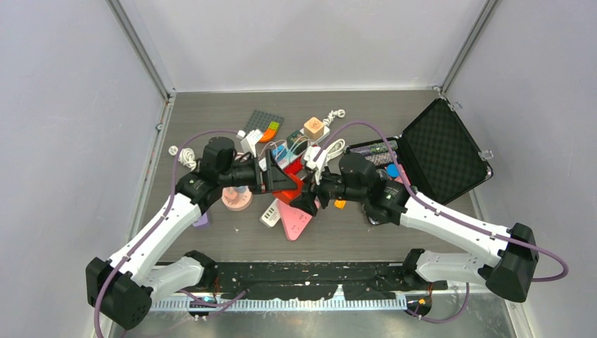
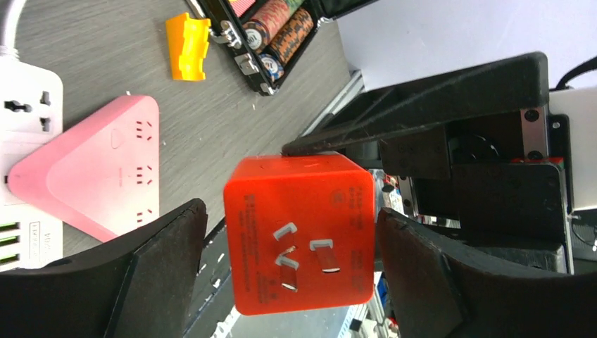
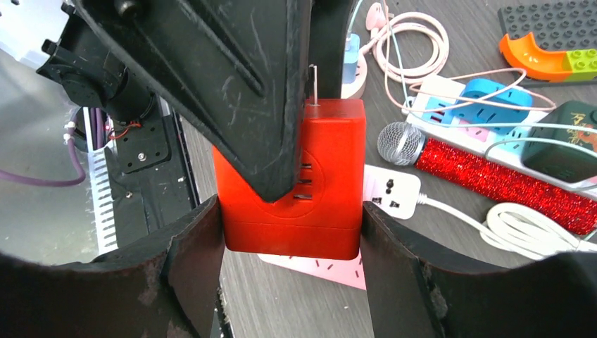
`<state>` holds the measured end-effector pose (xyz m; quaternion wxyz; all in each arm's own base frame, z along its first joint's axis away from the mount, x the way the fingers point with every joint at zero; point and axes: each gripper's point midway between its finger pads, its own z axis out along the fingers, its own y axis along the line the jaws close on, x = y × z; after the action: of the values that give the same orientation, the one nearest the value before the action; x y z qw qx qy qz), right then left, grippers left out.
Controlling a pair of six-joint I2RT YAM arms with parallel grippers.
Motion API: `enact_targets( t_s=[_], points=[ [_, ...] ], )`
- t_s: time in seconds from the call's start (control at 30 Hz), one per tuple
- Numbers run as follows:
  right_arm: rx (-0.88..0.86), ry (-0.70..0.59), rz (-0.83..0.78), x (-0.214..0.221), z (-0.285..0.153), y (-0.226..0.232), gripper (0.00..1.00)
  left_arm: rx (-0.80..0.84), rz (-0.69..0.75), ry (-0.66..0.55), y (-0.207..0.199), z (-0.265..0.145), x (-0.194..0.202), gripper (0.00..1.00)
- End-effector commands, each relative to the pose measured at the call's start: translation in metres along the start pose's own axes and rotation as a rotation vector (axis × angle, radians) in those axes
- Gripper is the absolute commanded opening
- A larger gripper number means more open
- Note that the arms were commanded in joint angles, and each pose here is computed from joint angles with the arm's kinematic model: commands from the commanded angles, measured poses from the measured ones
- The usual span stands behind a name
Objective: Insert the plug
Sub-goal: Pick up the plug from the center of the board.
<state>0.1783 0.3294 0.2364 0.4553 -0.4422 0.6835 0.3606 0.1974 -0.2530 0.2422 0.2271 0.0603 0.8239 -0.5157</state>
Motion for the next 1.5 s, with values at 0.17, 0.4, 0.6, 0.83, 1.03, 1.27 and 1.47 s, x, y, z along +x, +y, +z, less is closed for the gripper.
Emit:
enact_targets(
  t_s=[0.17, 0.4, 0.6, 0.83, 1.03, 1.27, 1.47],
  points=[
    [-0.004, -0.135, -0.092, -0.048, 0.001, 0.000, 0.14, 0.113, -0.056, 0.066, -0.031, -0.005, 0.004, 0.59],
    [0.010, -0.150, -0.058, -0.051, 0.000, -0.001, 0.54, 0.164, -0.069, 0.090, -0.046, -0.006, 0.000, 0.09],
    [0.042, -0.257, -0.042, -0.065, -0.012, -0.002, 0.99, 0.167, -0.179, 0.027, -0.060, -0.015, -0.017, 0.00],
    [-0.034, -0.305, -0.043, -0.077, -0.010, 0.011, 0.97, 0.047, -0.403, -0.176, -0.061, -0.036, -0.042, 0.00],
    [-0.034, -0.406, -0.005, -0.101, -0.013, 0.012, 0.97, 0.041, -0.507, -0.322, -0.071, -0.059, -0.056, 0.00],
    [-0.121, -0.470, 0.053, -0.127, -0.010, 0.025, 0.98, 0.151, -0.627, -0.292, -0.092, -0.065, -0.055, 0.00],
    [-0.114, -0.545, 0.081, -0.144, -0.012, 0.023, 0.95, 0.237, -0.679, -0.263, -0.107, -0.071, -0.053, 0.00]
  ],
)
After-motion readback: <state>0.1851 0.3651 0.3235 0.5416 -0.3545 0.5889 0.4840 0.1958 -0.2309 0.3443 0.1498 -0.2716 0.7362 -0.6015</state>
